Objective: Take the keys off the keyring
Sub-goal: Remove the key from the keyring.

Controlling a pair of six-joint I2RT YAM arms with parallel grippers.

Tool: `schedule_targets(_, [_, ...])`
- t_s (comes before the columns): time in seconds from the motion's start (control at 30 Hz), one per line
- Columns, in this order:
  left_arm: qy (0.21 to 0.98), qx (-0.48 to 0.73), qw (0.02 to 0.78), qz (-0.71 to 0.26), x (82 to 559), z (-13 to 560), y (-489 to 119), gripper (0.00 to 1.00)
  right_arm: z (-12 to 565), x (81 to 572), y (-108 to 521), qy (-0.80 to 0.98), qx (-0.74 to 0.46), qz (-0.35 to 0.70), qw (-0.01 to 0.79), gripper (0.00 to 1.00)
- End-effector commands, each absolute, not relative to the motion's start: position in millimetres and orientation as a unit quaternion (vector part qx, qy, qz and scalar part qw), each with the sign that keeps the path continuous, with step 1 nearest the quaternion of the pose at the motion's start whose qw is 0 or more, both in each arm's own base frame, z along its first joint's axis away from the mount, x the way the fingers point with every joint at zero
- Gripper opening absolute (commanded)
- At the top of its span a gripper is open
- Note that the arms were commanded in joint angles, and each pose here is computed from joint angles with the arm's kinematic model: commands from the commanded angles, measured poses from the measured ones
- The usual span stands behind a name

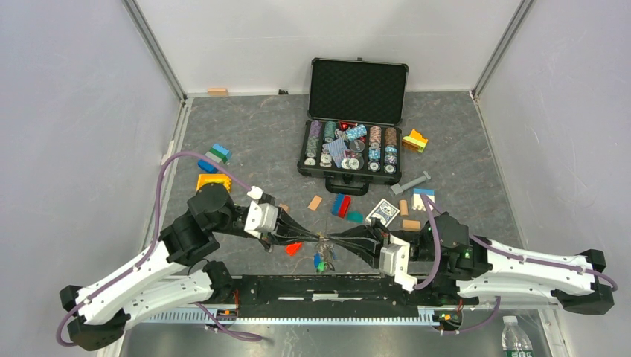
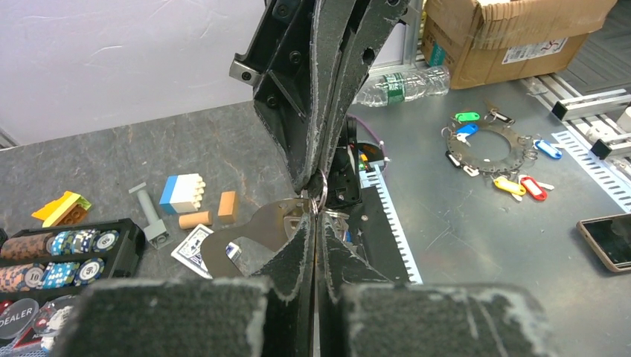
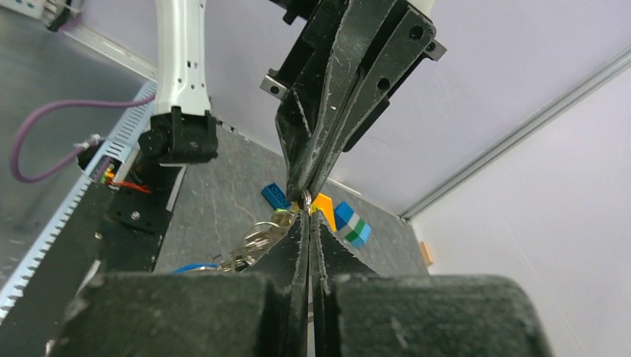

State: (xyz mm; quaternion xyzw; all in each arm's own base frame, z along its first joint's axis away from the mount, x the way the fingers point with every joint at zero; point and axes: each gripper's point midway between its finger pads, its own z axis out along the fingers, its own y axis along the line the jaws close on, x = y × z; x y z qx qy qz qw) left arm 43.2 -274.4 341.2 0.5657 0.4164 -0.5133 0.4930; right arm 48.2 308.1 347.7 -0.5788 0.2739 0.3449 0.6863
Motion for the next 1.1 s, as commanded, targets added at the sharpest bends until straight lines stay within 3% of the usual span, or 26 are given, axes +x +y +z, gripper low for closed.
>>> schedule_targets(0.0, [0.402,0.575,0.509,-0.498,44,354,-271,0.03,374,63,296,0.27,-0.574,0.291,0.716,0.0])
schedule_targets(0.73, [0.443,0.579,0.502,-0.465,56,344,-268,0.05,378,59,295,0.203,-0.629,0.23,0.715,0.0])
schedule_targets(1.07, [0.428,0.562,0.526,-0.473,54,352,-266,0.04,413,41,274,0.152,-0.522,0.296,0.785,0.0])
